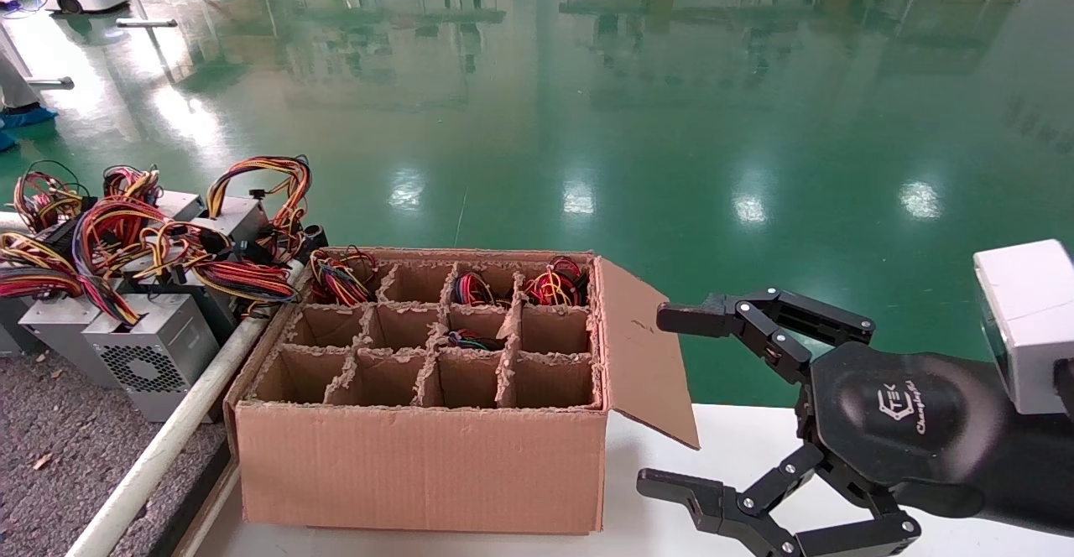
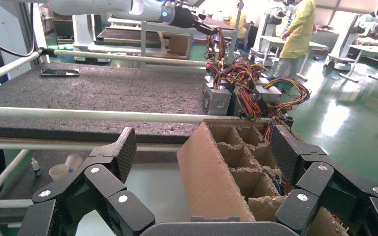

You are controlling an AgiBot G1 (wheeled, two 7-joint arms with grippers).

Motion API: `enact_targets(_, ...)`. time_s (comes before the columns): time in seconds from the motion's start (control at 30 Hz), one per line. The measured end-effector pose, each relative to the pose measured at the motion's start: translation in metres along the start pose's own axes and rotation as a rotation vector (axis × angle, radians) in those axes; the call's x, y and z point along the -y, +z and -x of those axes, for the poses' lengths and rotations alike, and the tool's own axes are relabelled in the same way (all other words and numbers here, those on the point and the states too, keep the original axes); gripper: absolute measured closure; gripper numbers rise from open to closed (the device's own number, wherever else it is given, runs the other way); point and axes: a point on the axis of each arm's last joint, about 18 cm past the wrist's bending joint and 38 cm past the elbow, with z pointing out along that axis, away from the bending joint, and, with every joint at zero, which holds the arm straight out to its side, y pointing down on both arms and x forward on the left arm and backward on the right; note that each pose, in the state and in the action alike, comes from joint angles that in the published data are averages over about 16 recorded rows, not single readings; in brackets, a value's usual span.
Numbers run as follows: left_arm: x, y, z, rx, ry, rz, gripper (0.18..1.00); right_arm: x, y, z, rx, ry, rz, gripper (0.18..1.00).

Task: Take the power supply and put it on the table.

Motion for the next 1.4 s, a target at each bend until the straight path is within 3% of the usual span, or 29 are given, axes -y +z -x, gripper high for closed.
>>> enact_targets(0.9,-0.014,-0.005,-0.001,-0.048,-0.025,0.053,0.184,0.0,0.0,0.0,0.0,0.0,0.0,0.178)
enact_targets(1.13,0.014,-0.003,-0.005,-0.085,-0.106,-0.022,0.184,0.0,0.0,0.0,0.0,0.0,0.0,0.178)
enact_targets(1.4,0.083,-0.004,-0.002,-0.123,-0.273,-0.185,0.184,0.0,0.0,0.0,0.0,0.0,0.0,0.178)
